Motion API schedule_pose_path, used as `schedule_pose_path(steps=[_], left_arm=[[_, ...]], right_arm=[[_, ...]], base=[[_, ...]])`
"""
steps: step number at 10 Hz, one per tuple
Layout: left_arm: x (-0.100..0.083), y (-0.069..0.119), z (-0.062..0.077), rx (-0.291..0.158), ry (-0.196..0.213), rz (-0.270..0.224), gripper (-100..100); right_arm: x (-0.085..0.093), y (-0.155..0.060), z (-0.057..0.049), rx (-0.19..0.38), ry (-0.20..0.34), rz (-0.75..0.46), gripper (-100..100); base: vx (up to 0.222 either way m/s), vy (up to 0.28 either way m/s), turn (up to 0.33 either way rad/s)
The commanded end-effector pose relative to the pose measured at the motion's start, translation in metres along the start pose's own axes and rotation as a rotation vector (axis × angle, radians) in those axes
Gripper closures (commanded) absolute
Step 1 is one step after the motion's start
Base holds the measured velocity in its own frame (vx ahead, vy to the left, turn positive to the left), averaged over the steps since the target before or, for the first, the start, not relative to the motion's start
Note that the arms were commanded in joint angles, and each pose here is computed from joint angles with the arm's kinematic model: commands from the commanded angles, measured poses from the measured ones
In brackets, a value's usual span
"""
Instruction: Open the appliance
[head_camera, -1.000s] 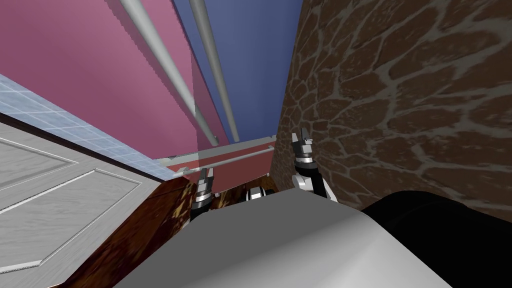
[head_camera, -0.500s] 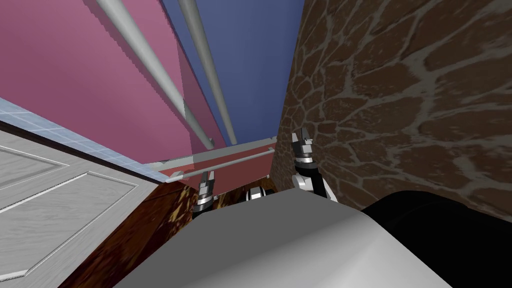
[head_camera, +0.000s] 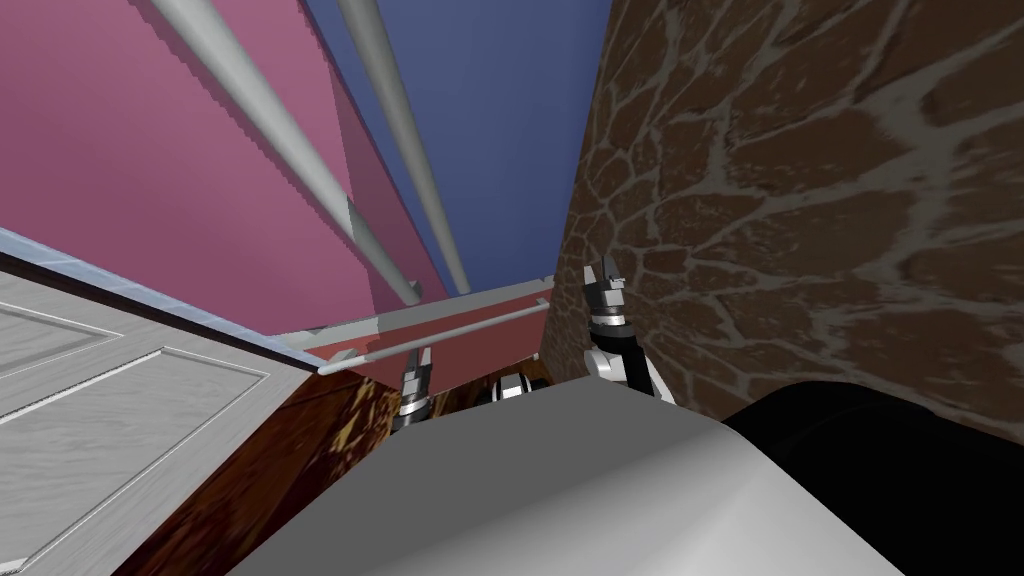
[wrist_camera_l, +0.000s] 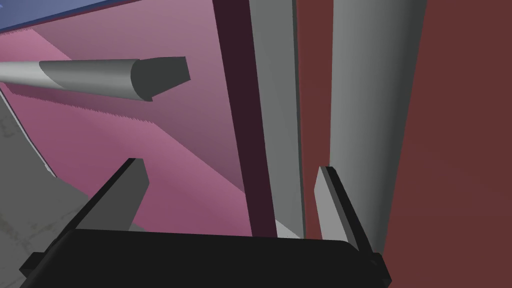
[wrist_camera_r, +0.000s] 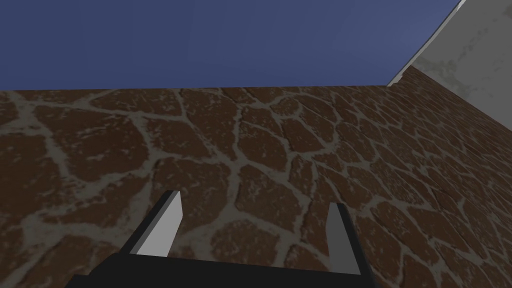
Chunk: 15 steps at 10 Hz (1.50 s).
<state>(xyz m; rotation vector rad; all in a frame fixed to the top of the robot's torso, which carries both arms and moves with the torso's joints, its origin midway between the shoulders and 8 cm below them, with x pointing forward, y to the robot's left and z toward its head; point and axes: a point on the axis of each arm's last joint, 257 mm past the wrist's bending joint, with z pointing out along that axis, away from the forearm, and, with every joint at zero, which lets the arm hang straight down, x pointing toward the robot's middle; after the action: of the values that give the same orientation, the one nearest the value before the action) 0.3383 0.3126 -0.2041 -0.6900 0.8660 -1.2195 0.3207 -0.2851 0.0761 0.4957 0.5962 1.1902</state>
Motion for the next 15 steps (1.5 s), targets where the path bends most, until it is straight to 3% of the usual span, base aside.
schedule_pose_path(steps=[1,10,15], left_arm=[[0.001,0.013,-0.012,-0.019,-0.005,-0.009,-100],[0.016,0.043,-0.057,-0.07,-0.042,-0.061,-100],[0.026,0.047,-0.065,-0.08,-0.068,-0.087,-100]], right_arm=[[0.0,0.0,0.0,0.0,0.0,0.0,0],[0.0,0.0,0.0,0.0,0.0,0.0,0],[0.0,0.0,0.0,0.0,0.0,0.0,0]], base=[[0.067,-0.016,0.003],[0.074,-0.031,0.005],[0.038,-0.016,0.002]])
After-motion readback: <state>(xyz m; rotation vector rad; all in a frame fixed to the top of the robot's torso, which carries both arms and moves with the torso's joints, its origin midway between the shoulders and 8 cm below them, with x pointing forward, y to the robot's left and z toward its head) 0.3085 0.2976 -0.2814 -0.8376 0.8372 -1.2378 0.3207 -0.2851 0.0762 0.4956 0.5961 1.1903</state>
